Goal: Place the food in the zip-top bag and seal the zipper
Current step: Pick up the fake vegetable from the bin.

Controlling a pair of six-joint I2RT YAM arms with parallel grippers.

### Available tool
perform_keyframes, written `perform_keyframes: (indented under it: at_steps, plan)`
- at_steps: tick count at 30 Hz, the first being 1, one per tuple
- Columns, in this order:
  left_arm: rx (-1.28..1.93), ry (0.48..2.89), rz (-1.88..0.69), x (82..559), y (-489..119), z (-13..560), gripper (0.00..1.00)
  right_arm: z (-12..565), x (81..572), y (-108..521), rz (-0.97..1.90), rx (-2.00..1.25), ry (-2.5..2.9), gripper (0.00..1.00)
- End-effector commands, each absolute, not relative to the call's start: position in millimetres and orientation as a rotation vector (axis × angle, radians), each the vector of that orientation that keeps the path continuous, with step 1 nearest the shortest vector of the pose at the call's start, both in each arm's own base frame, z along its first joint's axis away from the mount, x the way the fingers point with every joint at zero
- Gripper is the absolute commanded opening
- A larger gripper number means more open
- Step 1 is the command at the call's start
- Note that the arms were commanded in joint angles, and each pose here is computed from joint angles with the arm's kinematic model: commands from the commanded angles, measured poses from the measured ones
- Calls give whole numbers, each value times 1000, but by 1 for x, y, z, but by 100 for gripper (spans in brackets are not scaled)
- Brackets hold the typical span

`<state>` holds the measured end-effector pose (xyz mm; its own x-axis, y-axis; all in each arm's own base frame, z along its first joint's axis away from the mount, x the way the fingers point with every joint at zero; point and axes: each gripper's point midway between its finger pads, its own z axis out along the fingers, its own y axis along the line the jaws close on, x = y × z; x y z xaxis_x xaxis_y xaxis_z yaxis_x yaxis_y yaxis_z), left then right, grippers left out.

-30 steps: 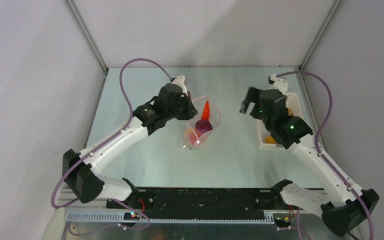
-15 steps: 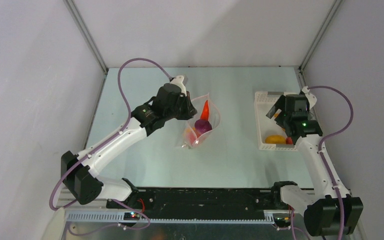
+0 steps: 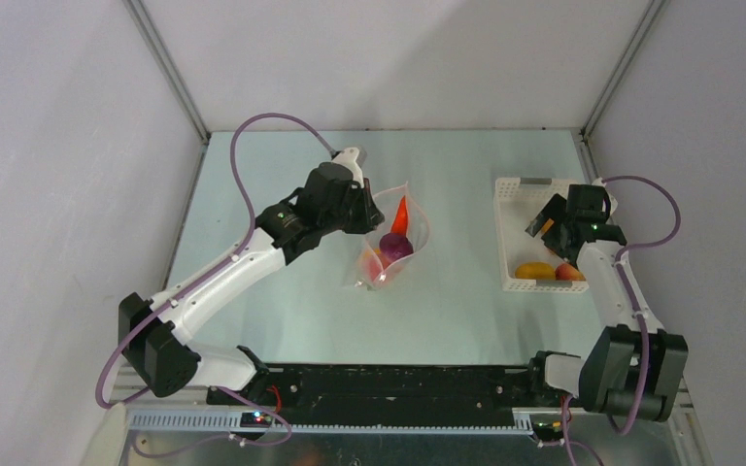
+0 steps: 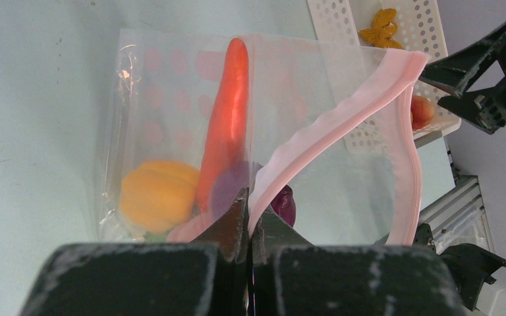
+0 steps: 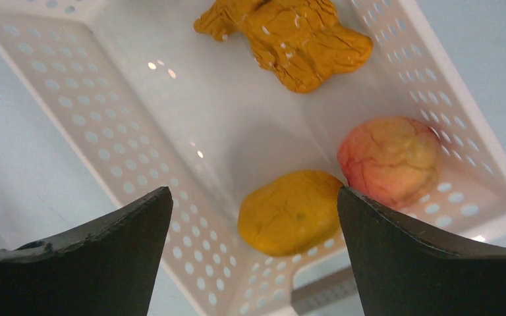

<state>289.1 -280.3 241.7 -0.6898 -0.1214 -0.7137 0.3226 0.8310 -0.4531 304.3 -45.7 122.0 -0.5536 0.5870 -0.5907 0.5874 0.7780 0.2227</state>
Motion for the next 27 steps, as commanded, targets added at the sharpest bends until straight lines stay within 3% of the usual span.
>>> perform_keyframes:
  at_steps: [1,13,27]
  plan:
    - [177,2155,-759,291,-286,266,0,117,336,-54,60,865,2242,99]
    - [194,2195,-736,296,-291,253,0,85,398,-82,53,962,2166,99]
    - [187,2200,-717,295,-287,255,0,56,411,-97,-29,1010,2219,100]
